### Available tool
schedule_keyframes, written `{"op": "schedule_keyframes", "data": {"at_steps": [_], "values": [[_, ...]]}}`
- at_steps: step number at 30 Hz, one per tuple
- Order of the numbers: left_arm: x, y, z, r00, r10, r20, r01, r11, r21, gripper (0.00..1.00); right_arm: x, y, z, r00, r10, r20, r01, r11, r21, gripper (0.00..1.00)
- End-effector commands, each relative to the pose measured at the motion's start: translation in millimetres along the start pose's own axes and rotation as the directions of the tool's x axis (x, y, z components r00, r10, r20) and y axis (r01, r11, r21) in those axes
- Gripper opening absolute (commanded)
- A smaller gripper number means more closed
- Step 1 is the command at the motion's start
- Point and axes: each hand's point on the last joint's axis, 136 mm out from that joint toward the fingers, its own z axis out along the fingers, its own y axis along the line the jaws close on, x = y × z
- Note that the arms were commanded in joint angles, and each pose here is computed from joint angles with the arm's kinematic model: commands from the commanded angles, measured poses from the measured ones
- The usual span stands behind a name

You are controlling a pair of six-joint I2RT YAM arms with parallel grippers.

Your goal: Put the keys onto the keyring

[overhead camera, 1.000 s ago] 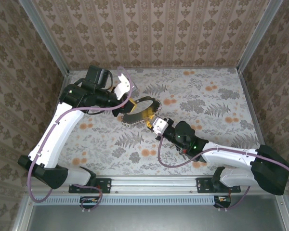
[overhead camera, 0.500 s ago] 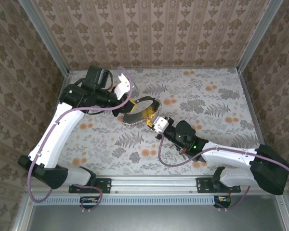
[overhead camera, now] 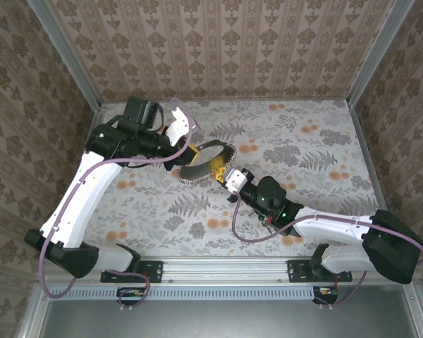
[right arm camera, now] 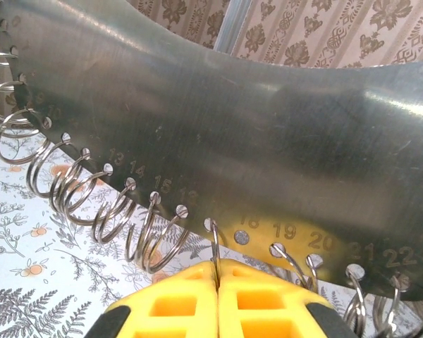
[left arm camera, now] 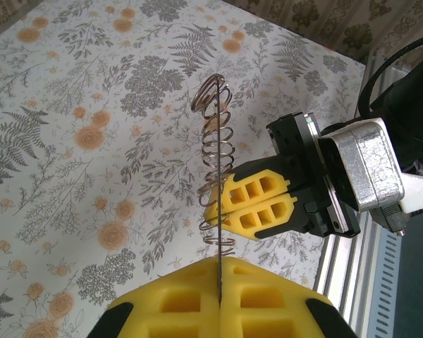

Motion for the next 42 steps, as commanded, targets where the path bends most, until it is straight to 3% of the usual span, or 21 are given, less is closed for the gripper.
{"op": "schedule_keyframes", "data": {"at_steps": [1, 6, 15, 24, 29, 42], "values": [[-12, -8, -8, 0.998, 0.015, 0.065, -0.015, 1.0, 0.001, 0.0, -6, -8, -2, 0.999, 0.039, 0.03, -0.04, 0.999, 0.028, 0.05], [-10, 12, -4, 0.99, -0.081, 0.112, 0.087, 0.995, -0.041, 0.0, -11, -14, -7, 0.996, 0.076, 0.04, -0.078, 0.996, 0.052, 0.0], [-5, 37, -6, 0.925, -0.303, 0.232, 0.295, 0.953, 0.068, 0.0, -16, -31, -15, 0.993, 0.111, 0.046, -0.115, 0.988, 0.1, 0.0], [-1, 37, 4, 0.875, -0.426, 0.229, 0.384, 0.9, 0.207, 0.02, -28, -25, -11, 0.991, 0.13, 0.033, -0.13, 0.991, 0.023, 0.0], [-6, 33, 4, 0.867, -0.441, 0.231, 0.383, 0.887, 0.257, 0.02, -27, -21, -7, 0.991, 0.127, 0.032, -0.127, 0.992, 0.003, 0.0], [-13, 15, -6, 0.899, -0.366, 0.238, 0.297, 0.912, 0.283, 0.0, -28, -25, -5, 0.992, 0.114, 0.051, -0.116, 0.993, 0.031, 0.03]]}}
